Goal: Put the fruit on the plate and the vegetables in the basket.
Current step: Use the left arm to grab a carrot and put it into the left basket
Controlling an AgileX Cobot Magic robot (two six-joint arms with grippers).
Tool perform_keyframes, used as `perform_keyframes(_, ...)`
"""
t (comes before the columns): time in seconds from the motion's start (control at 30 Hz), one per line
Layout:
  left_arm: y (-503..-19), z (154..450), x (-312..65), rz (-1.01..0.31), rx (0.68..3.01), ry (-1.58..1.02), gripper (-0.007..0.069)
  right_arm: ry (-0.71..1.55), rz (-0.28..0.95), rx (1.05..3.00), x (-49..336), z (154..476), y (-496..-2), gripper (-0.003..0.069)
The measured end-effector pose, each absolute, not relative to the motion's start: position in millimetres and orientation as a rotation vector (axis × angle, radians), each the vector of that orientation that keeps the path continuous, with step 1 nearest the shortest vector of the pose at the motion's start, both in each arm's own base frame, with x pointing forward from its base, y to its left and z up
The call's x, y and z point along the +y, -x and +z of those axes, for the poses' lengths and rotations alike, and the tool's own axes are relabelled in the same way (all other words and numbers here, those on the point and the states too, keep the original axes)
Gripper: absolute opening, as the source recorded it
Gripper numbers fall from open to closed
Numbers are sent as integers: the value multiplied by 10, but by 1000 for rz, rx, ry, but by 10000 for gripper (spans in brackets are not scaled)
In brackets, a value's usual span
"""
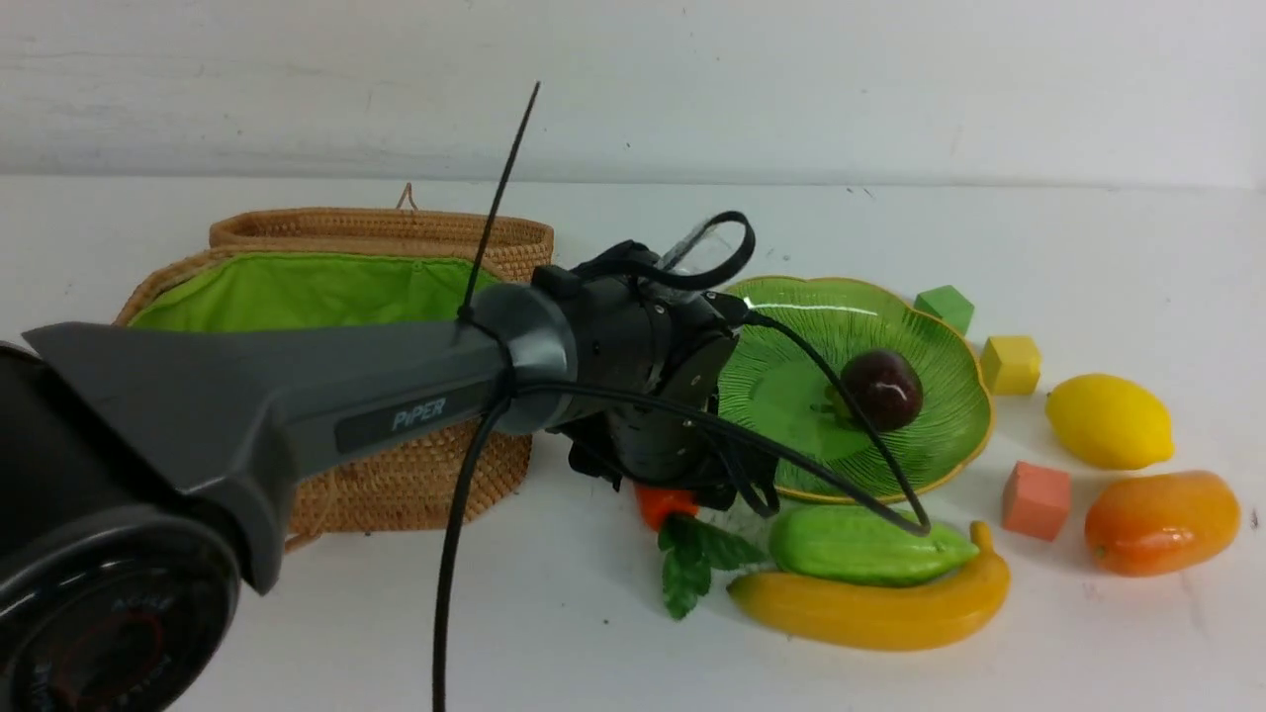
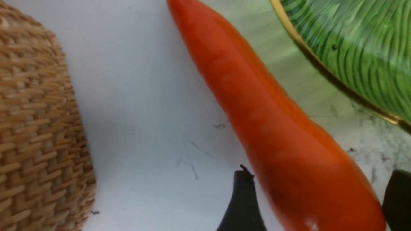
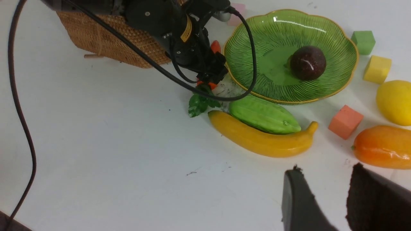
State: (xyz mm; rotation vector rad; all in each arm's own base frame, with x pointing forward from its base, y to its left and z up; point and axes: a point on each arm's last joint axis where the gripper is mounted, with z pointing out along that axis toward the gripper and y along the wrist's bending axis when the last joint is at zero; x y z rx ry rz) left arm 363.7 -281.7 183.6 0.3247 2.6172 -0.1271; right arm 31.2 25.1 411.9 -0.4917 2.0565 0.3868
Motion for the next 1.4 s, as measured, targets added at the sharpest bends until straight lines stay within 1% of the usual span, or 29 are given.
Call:
perform_keyframes(0.23,-3658,1737,-2822,-108,2625,-316,529,496,385,2070,249,4108,-306,238)
perform_keyframes(0.33,-3660,1737,-2820,-105,2624,-317,514,496,385,2071,249,4107,-306,238)
perform_keyframes(0.4,-3659,1736,-2817,-100,2625,-319,481,496,384,2072,249,4107,-305,238)
perform_keyframes(0.5,-3650,1730,-2801,-84,2643,-296,409,497,384,2074,248,4105,-304,238)
perform_keyframes(0.7,-3641,1728,-2784,-73,2662,-244,405,497,384,2074,248,4105,-304,237)
perform_keyframes(0.9,-3621,1842,-2760,-77,2655,-217,405,497,384,2074,248,4105,-304,236)
perform_keyframes(1.0,-3588,2104,-2724,-112,2610,-184,405,497,383,2075,247,4104,-304,236)
perform_keyframes(1.1,-3552,2304,-2678,-120,2578,-169,405,498,385,2075,249,4104,-303,236)
perform_keyframes(1.2,-3480,2580,-2603,-132,2544,-154,405,498,390,2075,252,4105,-302,236)
perform_keyframes(1.3,-3400,2837,-2528,-132,2501,-207,405,498,390,2074,252,4105,-302,236)
perform_keyframes(1.37,-3314,3094,-2454,-114,2433,-344,405,495,392,2066,253,4112,-306,236)
perform_keyframes(1.4,-3286,3170,-2430,-107,2410,-385,405,496,392,2062,254,4115,-307,236)
